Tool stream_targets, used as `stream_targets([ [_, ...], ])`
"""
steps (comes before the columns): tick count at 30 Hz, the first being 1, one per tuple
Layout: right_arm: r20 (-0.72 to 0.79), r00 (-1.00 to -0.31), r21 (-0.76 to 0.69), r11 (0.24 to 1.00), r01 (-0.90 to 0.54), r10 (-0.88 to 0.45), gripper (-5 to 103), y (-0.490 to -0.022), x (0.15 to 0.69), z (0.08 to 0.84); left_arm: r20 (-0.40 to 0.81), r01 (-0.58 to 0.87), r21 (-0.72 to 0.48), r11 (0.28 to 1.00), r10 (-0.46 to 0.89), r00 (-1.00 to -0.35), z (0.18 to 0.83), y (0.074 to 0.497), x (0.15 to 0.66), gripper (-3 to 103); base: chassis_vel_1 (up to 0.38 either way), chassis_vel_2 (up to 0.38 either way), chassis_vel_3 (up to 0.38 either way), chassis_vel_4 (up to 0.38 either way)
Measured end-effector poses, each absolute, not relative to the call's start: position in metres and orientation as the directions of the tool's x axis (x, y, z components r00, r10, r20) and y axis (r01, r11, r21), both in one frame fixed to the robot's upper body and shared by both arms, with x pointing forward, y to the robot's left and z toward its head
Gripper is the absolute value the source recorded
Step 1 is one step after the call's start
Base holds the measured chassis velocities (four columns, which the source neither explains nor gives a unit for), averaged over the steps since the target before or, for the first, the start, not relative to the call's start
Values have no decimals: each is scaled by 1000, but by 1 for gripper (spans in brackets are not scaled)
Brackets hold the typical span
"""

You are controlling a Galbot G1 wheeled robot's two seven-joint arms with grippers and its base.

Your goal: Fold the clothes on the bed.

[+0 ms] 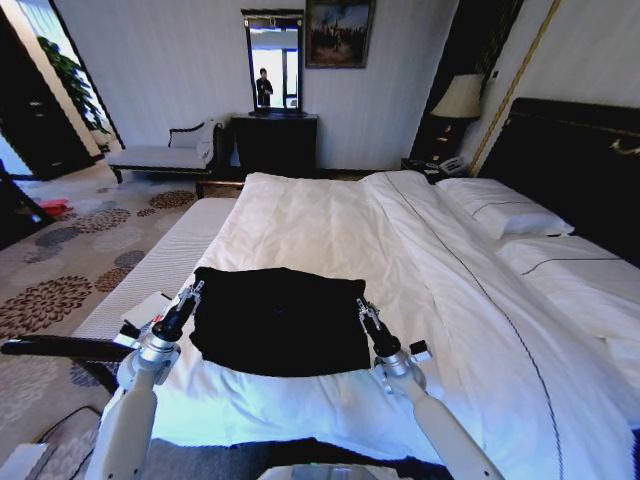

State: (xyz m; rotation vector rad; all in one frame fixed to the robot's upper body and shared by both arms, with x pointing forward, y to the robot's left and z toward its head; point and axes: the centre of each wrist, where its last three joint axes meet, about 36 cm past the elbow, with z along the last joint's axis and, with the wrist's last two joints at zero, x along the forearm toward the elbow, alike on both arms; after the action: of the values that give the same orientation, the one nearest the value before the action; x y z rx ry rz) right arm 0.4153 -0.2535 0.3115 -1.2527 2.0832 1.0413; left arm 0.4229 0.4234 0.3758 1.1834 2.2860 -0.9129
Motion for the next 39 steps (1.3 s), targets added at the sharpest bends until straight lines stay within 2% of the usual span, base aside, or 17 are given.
stream_targets([
  [19, -730, -405, 291, 286, -913, -550, 1, -272, 421, 333, -637, 864, -294, 408, 591, -495, 409, 423, 417, 2, 0, 0, 0, 0],
  [28, -763, -359, 241, 280, -929, -537, 1, -276, 420, 358, -691, 895, -231, 381, 583, -426, 441, 423, 412, 2, 0, 0, 0, 0],
  [39, -800, -339, 214, 292, -932, -495, 1, -280, 419, 386, -729, 905, -210, 370, 557, -397, 453, 425, 408, 2, 0, 0, 0, 0],
])
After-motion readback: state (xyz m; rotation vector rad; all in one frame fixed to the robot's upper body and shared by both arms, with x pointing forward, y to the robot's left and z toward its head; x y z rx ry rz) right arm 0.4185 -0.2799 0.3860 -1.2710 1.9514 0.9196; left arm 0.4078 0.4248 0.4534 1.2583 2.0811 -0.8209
